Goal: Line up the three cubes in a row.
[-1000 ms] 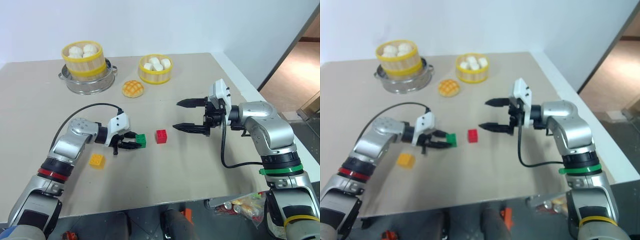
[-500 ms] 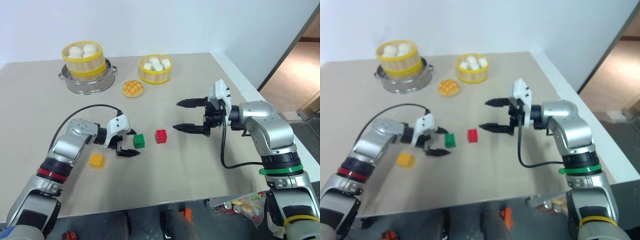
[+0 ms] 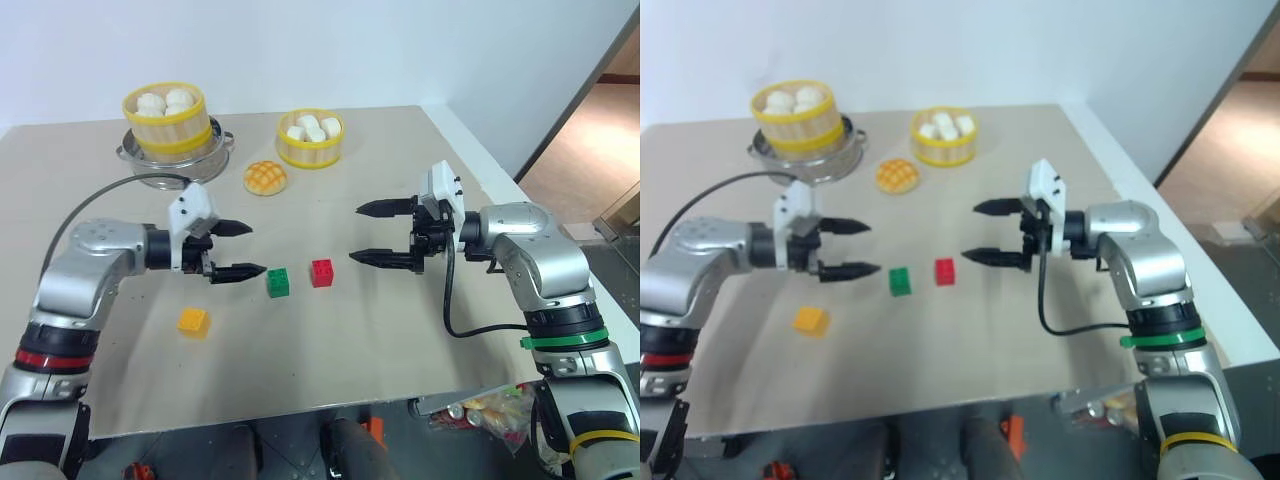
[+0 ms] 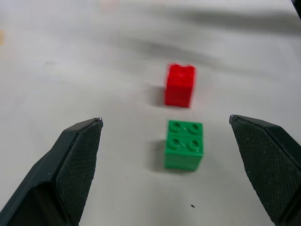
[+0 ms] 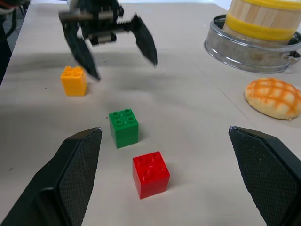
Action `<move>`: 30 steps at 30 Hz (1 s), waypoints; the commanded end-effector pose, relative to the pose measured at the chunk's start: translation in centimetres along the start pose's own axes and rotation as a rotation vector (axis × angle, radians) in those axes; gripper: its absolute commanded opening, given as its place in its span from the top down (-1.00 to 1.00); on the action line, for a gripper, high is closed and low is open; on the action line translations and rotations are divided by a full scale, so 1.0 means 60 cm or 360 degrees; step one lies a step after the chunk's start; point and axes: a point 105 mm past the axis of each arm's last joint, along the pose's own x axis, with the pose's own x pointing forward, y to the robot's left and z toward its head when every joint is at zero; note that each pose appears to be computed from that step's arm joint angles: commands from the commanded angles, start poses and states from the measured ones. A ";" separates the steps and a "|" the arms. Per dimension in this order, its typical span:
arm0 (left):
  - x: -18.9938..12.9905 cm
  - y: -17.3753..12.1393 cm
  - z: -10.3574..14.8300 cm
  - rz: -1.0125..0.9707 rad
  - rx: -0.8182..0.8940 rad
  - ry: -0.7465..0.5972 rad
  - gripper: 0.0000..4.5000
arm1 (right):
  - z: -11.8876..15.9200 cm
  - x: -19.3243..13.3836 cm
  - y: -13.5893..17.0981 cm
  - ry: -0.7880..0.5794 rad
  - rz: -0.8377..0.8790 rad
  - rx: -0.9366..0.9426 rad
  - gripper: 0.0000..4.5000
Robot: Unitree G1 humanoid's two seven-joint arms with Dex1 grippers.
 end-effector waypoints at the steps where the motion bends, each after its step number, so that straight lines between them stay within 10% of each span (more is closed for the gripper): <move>1: -0.020 -0.017 0.043 0.0244 0.0046 -0.0251 -0.99 | 0.015 -0.008 0.004 -0.0017 0.0008 -0.0062 -1.00; 18: -0.130 -0.093 -0.067 0.1344 -0.0305 -0.0218 -0.99 | -0.005 0.002 0.004 0.0021 0.0079 -0.0059 -1.00; 30: -0.105 -0.126 -0.133 0.1319 -0.0474 -0.0099 -0.99 | 0.024 0.003 0.031 -0.0180 0.0255 -0.0002 -1.00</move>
